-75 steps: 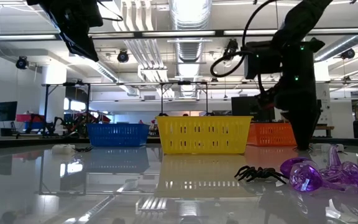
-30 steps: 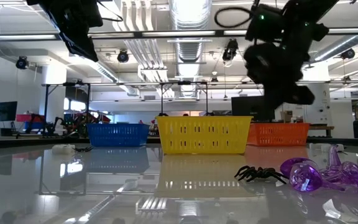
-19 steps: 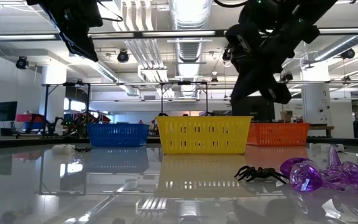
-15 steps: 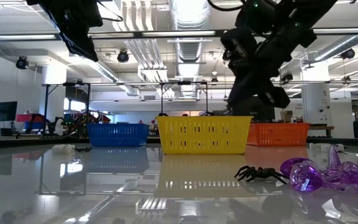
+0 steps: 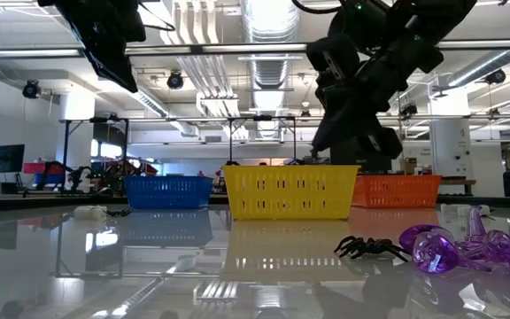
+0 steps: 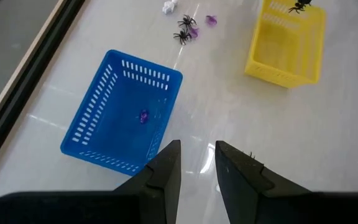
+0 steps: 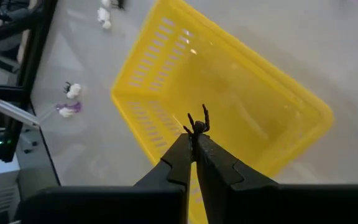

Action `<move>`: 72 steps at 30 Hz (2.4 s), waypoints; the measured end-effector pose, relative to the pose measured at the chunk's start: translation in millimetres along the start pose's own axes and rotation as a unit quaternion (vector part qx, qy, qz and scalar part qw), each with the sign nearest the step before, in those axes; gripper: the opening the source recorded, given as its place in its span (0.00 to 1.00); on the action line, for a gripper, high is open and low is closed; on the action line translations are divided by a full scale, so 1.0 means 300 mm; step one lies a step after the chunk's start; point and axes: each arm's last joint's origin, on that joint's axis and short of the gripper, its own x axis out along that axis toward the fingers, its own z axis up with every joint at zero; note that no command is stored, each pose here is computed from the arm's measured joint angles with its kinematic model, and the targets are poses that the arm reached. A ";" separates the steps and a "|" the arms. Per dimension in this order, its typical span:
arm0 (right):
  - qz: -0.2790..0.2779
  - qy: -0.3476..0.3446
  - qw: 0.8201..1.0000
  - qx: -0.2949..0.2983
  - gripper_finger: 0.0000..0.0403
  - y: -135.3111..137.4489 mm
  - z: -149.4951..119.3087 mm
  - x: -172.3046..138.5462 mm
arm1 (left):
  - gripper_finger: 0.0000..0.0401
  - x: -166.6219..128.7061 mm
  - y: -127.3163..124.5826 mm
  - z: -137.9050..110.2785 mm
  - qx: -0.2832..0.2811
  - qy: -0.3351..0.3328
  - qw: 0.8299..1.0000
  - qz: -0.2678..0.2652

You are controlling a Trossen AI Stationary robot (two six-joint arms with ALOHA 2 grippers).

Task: Sort Halloween decoration
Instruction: Put the black spider toy into the yellow bin, then put the purple witch hat toy into the blue bin

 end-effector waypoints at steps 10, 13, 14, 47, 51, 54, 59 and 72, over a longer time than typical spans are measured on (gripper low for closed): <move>0.010 -0.022 0.999 -0.025 0.23 0.049 0.035 -0.013 | 0.20 0.005 0.001 0.000 -0.001 0.005 1.000 -0.002; 0.004 -0.017 1.000 -0.023 0.26 0.064 0.044 -0.022 | 0.20 0.005 0.001 -0.001 -0.002 0.006 1.000 -0.002; -0.004 -0.011 1.000 -0.021 0.27 0.068 0.046 -0.027 | 0.20 0.005 0.001 -0.001 -0.002 0.007 1.000 -0.003; -0.164 -0.086 0.976 -0.117 0.27 0.117 0.270 -0.225 | 0.21 0.016 0.001 -0.012 -0.040 0.035 0.999 -0.011; -0.173 -0.090 0.972 -0.129 0.28 0.096 0.292 -0.236 | 0.26 0.017 -0.004 -0.014 -0.077 0.037 0.996 -0.033; -0.181 -0.093 0.969 -0.137 0.28 0.078 0.310 -0.246 | 0.31 0.017 -0.014 -0.023 -0.085 0.052 0.994 -0.049; -0.200 -0.089 0.966 -0.136 0.28 0.042 0.332 -0.263 | 0.33 0.025 -0.041 -0.031 -0.076 0.074 0.992 -0.064; -0.237 -0.093 0.957 -0.137 0.28 -0.046 0.392 -0.314 | 0.31 0.107 -0.105 0.002 -0.066 0.088 0.990 -0.083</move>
